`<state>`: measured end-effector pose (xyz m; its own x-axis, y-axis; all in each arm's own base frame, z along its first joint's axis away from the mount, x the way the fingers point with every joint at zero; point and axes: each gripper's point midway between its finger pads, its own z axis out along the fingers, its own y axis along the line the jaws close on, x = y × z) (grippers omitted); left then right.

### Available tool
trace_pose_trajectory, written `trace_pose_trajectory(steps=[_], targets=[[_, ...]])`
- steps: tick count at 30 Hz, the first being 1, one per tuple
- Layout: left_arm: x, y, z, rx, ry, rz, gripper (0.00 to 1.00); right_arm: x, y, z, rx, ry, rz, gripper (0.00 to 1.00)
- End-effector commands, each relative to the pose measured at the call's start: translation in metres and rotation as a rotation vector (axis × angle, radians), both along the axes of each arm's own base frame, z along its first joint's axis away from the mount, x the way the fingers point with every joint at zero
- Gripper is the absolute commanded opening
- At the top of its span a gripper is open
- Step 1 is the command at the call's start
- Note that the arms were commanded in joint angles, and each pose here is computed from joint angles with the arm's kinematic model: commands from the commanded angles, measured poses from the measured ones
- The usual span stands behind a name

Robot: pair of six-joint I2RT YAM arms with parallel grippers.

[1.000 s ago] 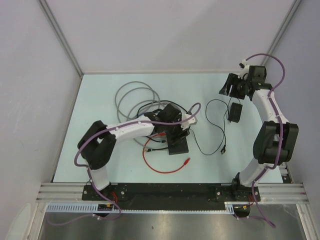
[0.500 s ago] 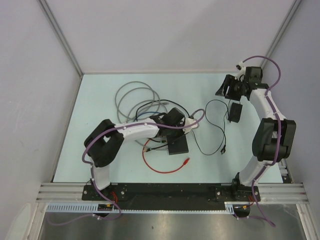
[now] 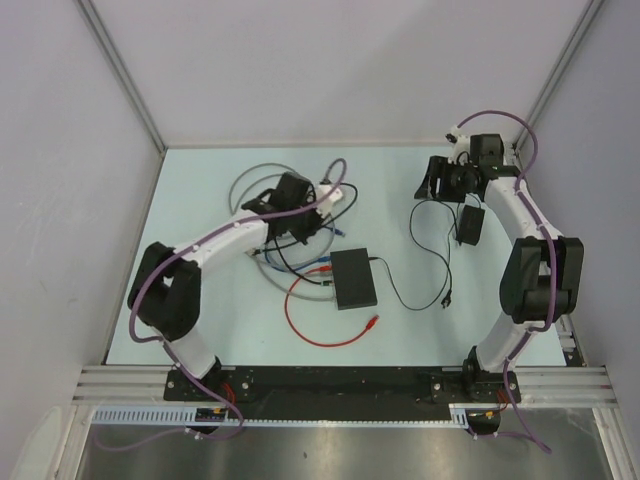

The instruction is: Pull the plug from the switch port

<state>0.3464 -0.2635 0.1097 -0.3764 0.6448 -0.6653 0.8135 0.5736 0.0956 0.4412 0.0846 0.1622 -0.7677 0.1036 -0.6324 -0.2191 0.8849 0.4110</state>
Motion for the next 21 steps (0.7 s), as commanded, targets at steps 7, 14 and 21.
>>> trace_pose_trajectory(steps=[7,14,21], targets=[[0.063,0.091,-0.004,0.289,-0.176,-0.035,0.0,-0.009,0.028,0.015,-0.047,-0.056,0.126,0.66],[0.043,0.107,-0.037,0.318,-0.043,-0.079,0.18,-0.018,0.034,-0.001,-0.061,-0.023,0.188,0.66],[0.035,0.097,-0.019,0.205,0.016,-0.023,0.56,-0.03,0.048,-0.017,-0.079,-0.003,0.299,0.67]])
